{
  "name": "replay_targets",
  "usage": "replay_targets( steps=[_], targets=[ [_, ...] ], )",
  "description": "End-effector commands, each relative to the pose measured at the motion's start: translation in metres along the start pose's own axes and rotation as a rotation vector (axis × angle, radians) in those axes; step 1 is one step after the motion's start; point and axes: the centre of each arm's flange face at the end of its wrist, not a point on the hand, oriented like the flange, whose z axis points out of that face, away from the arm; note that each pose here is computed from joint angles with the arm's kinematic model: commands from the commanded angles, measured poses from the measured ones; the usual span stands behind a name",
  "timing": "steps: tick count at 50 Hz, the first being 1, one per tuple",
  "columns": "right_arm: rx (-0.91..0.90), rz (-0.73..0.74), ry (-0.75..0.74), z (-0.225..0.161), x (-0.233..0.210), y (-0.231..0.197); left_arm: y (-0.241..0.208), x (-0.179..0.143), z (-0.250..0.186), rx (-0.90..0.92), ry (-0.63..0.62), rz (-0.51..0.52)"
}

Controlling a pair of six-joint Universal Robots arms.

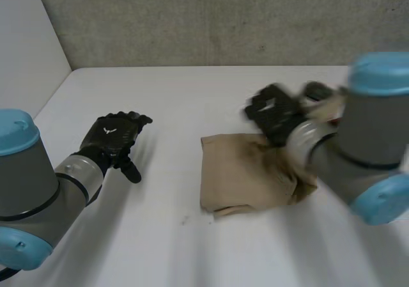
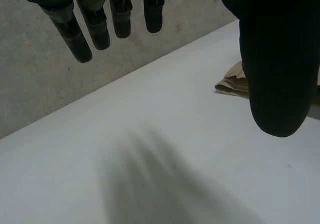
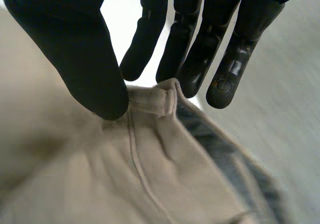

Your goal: Fold the shorts.

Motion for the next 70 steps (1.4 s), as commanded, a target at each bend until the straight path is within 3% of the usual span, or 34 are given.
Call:
replay_targets(
  steps=[1,6,9,13,17,24,36,42,60,70],
  targets=[
    [0.044,-0.103,-0.348,0.000,-0.095,-0.011,0.002,0.001,-0.001,-0.008,0.002,0.000],
    [0.034,-0.115,-0.416,0.002,-0.114,-0.011,0.001,0.001,0.000,-0.002,0.004,0.000],
    [0.112,-0.071,-0.314,0.005,-0.093,-0.030,-0.005,-0.001,0.003,0.023,-0.002,0.003],
    [0.215,0.068,-0.172,-0.005,-0.050,-0.058,-0.019,-0.004,0.008,0.076,-0.012,0.009],
    [0.284,0.377,-0.037,-0.021,0.004,-0.068,-0.038,-0.003,0.013,0.140,-0.009,0.016],
    [0.217,0.579,0.091,-0.035,0.051,-0.034,-0.053,0.015,0.018,0.194,0.041,0.028],
    [0.033,0.645,0.210,-0.035,0.062,0.019,-0.036,0.104,0.028,0.186,0.267,0.074],
    [-0.031,0.659,0.200,-0.038,0.052,0.036,-0.024,0.137,0.031,0.195,0.337,0.095],
    [-0.111,0.683,0.206,-0.042,0.041,0.070,-0.002,0.163,0.057,0.275,0.369,0.102],
    [-0.101,0.677,0.199,-0.040,0.037,0.069,0.018,0.169,0.075,0.272,0.357,0.209]
  ],
)
